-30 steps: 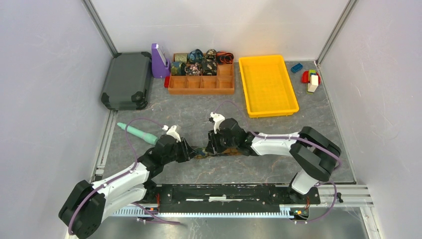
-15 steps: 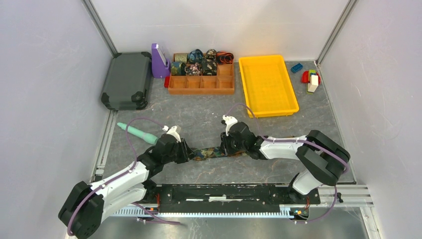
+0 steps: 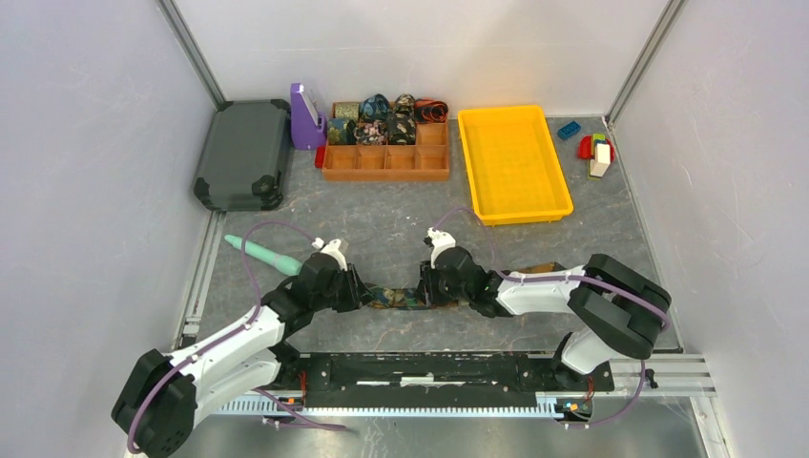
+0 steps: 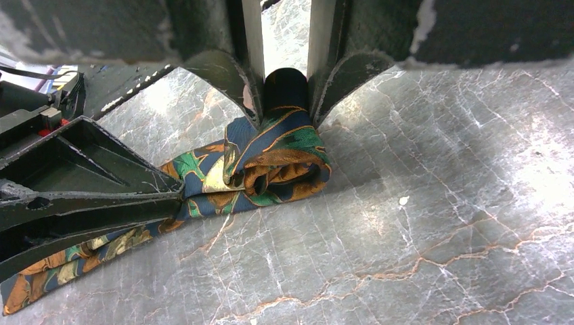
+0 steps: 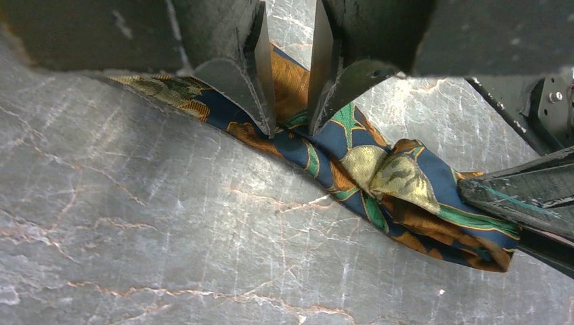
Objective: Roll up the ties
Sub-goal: Roll the tie at the center of the board.
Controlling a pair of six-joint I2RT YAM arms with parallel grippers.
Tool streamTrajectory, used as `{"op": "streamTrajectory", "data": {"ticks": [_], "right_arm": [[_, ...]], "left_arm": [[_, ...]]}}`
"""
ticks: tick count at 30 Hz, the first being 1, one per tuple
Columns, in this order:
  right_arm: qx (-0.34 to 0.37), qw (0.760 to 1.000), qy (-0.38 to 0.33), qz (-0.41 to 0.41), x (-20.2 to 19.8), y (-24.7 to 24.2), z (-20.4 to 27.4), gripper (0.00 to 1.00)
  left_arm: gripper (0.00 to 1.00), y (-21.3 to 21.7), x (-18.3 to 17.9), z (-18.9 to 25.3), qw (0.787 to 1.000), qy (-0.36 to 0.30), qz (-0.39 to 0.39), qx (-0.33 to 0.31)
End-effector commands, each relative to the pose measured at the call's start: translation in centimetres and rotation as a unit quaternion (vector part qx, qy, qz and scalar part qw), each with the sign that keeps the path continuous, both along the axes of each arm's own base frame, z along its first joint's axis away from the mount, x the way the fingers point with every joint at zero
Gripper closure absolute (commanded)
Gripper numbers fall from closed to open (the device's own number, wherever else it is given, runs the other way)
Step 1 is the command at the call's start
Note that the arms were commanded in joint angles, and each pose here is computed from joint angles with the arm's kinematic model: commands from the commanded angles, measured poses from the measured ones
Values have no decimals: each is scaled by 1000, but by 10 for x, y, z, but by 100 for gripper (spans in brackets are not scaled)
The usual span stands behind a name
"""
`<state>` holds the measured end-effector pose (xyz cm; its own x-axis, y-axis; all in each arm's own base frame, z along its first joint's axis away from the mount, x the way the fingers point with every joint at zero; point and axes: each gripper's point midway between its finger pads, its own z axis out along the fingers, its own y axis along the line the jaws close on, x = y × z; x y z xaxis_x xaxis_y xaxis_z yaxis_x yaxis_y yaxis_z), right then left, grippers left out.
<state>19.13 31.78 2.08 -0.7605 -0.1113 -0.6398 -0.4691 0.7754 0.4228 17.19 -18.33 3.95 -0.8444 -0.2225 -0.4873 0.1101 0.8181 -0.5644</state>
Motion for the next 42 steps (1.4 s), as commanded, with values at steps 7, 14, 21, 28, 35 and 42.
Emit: {"op": "streamTrajectory", "data": {"ticks": [7,14,21,28,35,42], "right_arm": [[-75,995,20,-56,-6,-38,-17,66],[-62,997,9,-39,-2,-28,-6,63],[-54,996,-76,5,25,-3,48,59],[40,986,-105,119,11,44,79,64],[64,982,-77,161,4,74,67,72],[68,981,-59,173,5,93,53,75]], "left_arm": [[72,6,10,16,999,-30,2,23],[72,9,12,16,999,-32,18,25],[74,12,16,21,998,-36,30,32],[74,17,21,27,996,-41,42,59],[75,18,25,32,993,-45,51,94],[75,18,29,35,990,-46,56,121]]}}
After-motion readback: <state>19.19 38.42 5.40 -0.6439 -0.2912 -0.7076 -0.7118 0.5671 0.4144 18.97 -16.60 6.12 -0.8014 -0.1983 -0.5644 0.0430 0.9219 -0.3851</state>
